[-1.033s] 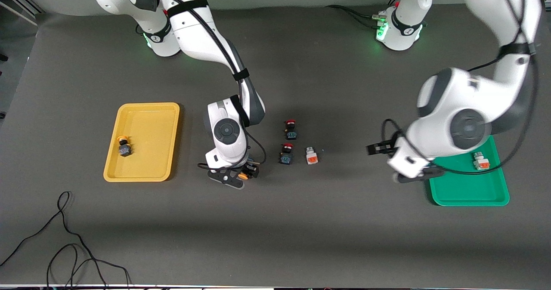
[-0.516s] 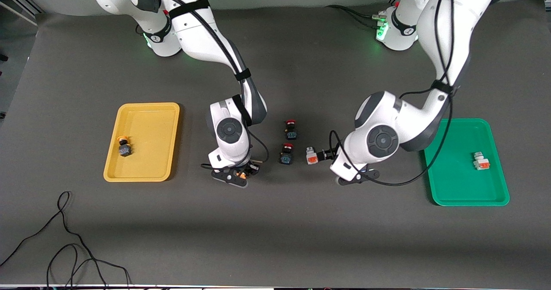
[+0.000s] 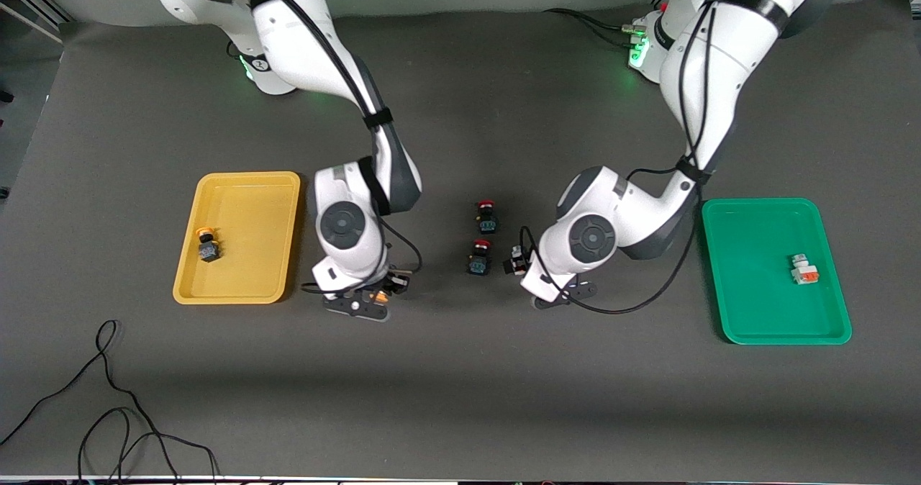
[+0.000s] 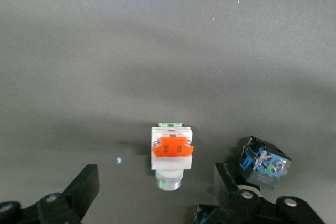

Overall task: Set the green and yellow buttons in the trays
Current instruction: 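Carry the button to the yellow tray while the left gripper carries the block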

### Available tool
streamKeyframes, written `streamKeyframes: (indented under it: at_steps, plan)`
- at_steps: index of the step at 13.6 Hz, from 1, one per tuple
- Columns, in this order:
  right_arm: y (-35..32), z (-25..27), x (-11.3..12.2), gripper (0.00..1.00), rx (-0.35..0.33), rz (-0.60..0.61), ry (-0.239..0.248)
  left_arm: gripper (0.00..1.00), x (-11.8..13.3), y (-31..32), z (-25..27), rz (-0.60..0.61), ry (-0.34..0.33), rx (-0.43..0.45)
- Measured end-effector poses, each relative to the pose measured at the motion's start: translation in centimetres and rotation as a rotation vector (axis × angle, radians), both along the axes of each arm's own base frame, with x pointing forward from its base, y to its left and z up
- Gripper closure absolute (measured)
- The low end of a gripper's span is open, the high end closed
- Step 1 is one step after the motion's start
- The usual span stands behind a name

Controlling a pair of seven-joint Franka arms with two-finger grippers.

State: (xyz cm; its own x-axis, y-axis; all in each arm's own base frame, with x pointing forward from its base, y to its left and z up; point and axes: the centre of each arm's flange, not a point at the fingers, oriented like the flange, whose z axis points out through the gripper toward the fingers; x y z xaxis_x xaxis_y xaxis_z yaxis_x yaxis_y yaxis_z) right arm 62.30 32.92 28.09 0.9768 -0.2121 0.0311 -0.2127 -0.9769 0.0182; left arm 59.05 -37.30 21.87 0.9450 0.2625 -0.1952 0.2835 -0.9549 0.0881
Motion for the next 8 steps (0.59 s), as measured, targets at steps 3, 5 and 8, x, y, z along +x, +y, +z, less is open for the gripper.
streamKeyframes:
  at_steps: [3, 5, 8]
  plan:
    - [-1.7, 8.4, -1.0, 0.67, 0.015, 0.094, 0.038, 0.02, -0.9, -0.8, -2.6, -0.005, 0.005, 0.038]
    - [-3.5, 11.0, -1.8, 0.67, -0.011, 0.183, 0.045, 0.02, -1.2, -0.9, -3.9, -0.011, 0.002, 0.054]
    - [-10.4, 11.5, -2.5, 0.67, -0.008, 0.304, 0.087, 0.08, -1.5, -1.5, -4.8, -0.018, -0.017, 0.071]
